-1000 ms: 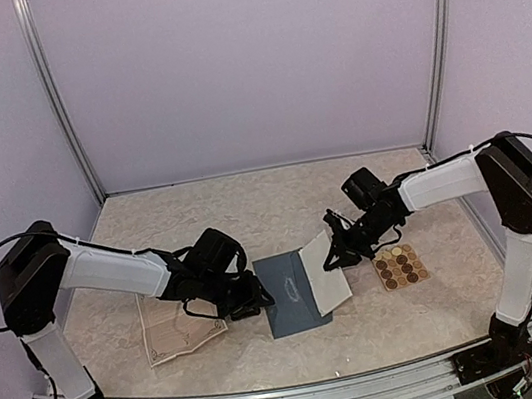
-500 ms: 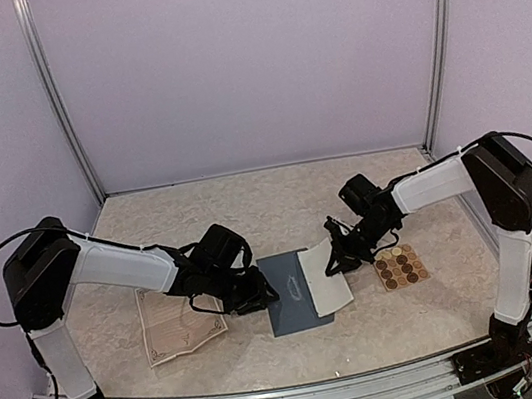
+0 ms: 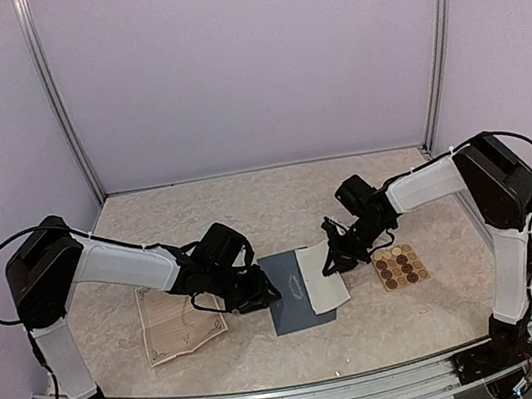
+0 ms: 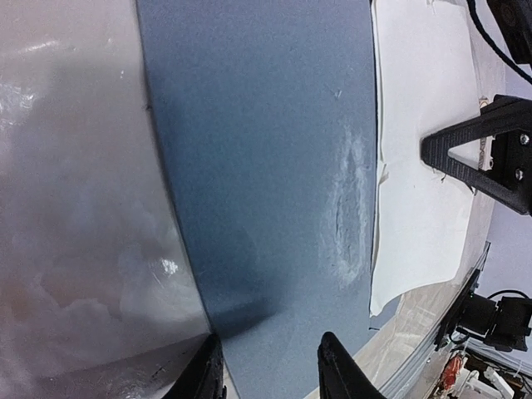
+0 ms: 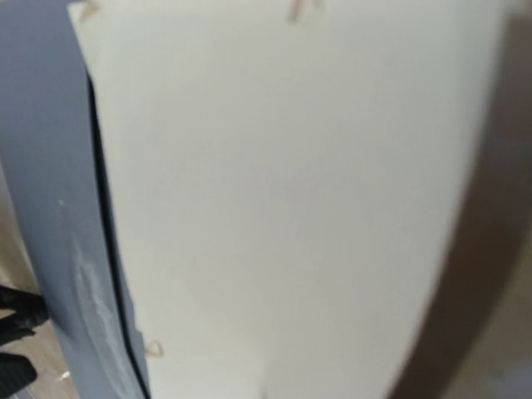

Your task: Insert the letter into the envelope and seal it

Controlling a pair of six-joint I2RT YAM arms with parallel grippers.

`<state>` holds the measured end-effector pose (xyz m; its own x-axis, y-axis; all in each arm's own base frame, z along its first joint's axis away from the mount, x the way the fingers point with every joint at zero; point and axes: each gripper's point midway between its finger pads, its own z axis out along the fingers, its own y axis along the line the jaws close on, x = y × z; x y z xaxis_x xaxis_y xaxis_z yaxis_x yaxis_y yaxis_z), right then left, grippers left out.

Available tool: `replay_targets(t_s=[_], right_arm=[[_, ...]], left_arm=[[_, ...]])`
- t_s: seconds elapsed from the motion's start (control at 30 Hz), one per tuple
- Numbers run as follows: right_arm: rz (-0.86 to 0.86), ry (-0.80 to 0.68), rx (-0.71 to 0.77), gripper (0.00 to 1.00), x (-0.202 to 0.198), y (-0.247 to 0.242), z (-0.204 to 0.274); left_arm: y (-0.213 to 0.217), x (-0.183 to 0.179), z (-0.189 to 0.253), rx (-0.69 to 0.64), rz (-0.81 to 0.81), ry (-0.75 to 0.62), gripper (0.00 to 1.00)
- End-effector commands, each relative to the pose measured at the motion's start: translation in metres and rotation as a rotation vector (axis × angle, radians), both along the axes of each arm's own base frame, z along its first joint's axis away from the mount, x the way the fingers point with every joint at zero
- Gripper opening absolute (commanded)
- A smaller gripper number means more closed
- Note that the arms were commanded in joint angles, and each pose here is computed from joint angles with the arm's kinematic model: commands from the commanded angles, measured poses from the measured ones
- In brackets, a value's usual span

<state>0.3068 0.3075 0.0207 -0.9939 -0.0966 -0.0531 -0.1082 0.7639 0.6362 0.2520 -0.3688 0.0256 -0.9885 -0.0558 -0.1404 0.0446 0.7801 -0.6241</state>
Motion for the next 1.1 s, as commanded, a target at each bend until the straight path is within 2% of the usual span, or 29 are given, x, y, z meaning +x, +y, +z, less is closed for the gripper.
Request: replay_targets(t_s=[0.0,0.13,0.2,0.33,0.47,0.57,0.73,0.93,1.07], right_arm=[[0.006,-0.005,0.004,0.0,0.002,0.006,0.003],[-0.018,-0.063,-0.009,0.0,0.011,0.001,0.024],[-0.037,-0.113,-0.002,0.0,0.018,-0.004,0.044],[-0.058,-0.211,0.019,0.0,0.029,-0.018,0.087],[0.023,-0.298,0.047,0.0,0.028,-0.019,0.129],[0.177,-0.335,0.167,0.0,0.013,-0.003,0.164],[0.426,-0.373,0.35,0.0,-0.027,0.02,0.227],[0.576,-0.356,0.429,0.0,-0.065,0.034,0.258],[0.642,-0.343,0.494,0.0,-0.083,0.044,0.273]], left_arm=[[0.015,-0.003,-0.027,0.091,0.007,0.032,0.36],[0.022,0.007,-0.016,0.11,0.044,-0.013,0.37],[0.029,0.017,-0.002,0.119,0.075,-0.062,0.42],[0.042,0.042,0.06,0.112,0.132,-0.221,0.54],[0.043,0.061,0.136,0.052,0.133,-0.395,0.7],[0.028,0.058,0.194,-0.061,0.028,-0.507,0.79],[0.001,0.039,0.256,-0.209,-0.169,-0.609,0.85],[-0.007,0.025,0.278,-0.233,-0.284,-0.64,0.92],[-0.017,0.016,0.283,-0.234,-0.344,-0.642,0.93]])
